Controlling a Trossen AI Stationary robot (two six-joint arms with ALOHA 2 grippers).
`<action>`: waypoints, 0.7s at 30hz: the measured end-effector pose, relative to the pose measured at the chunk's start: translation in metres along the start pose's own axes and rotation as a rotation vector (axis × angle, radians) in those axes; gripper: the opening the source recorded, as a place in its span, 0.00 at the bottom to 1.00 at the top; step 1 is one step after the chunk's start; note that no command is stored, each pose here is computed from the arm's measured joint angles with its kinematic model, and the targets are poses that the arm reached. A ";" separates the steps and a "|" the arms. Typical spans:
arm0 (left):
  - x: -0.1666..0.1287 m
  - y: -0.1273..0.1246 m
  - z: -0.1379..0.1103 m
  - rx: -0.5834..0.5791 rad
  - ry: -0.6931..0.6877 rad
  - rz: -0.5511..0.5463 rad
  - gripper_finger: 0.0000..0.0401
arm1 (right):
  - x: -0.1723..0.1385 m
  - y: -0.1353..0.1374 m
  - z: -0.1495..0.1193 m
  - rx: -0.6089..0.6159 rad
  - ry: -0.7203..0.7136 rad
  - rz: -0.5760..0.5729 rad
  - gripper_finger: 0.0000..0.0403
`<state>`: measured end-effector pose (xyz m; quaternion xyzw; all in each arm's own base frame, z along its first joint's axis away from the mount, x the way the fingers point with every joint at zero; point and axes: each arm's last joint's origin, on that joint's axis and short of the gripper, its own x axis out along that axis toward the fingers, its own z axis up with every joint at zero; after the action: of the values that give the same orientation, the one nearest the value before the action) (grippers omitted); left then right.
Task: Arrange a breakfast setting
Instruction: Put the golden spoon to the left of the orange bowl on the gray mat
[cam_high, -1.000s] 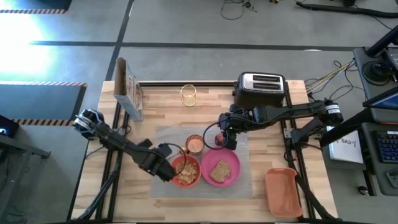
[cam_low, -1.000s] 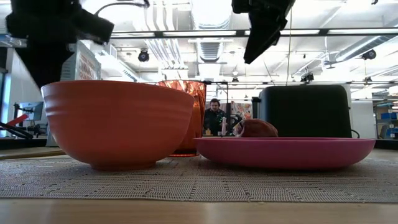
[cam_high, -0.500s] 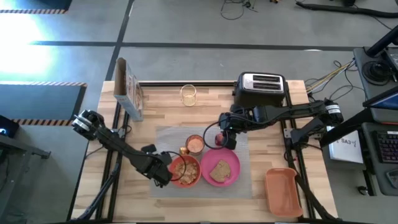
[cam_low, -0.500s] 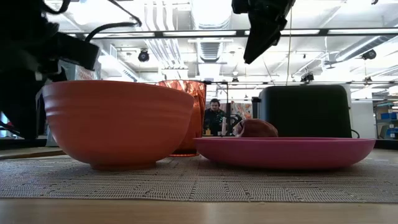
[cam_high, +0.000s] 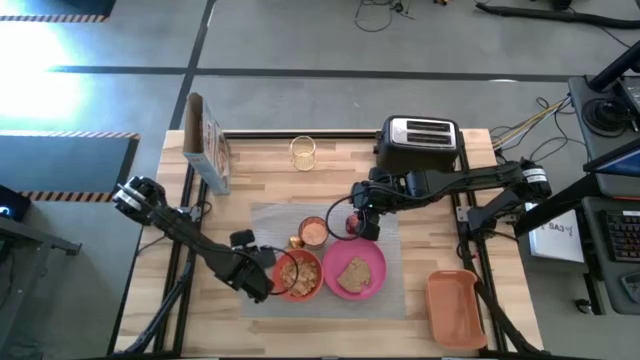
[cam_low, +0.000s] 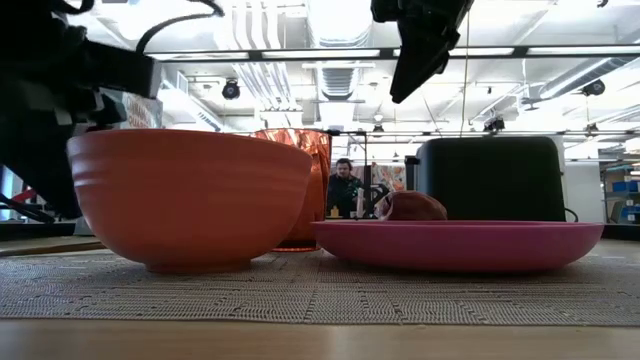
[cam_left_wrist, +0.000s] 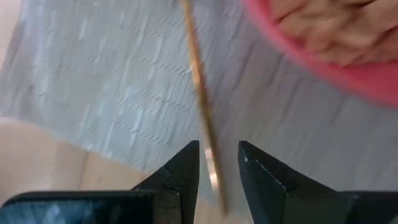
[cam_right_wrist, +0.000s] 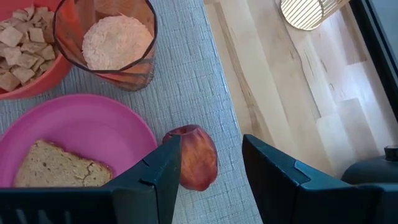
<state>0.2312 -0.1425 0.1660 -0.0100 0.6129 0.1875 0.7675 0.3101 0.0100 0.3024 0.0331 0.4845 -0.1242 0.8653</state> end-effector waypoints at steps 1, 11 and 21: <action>-0.001 -0.001 0.001 -0.004 -0.012 -0.015 0.23 | 0.000 0.000 0.000 0.000 -0.001 0.000 0.40; -0.019 -0.007 -0.010 -0.120 -0.135 -0.064 0.23 | 0.000 0.000 0.000 0.000 -0.001 0.000 0.40; 0.001 0.002 -0.022 -0.222 -0.182 -0.098 0.34 | 0.000 0.000 0.000 0.001 -0.003 0.000 0.40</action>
<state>0.2103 -0.1455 0.1600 -0.1076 0.5151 0.2167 0.8223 0.3105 0.0100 0.3025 0.0334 0.4833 -0.1244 0.8659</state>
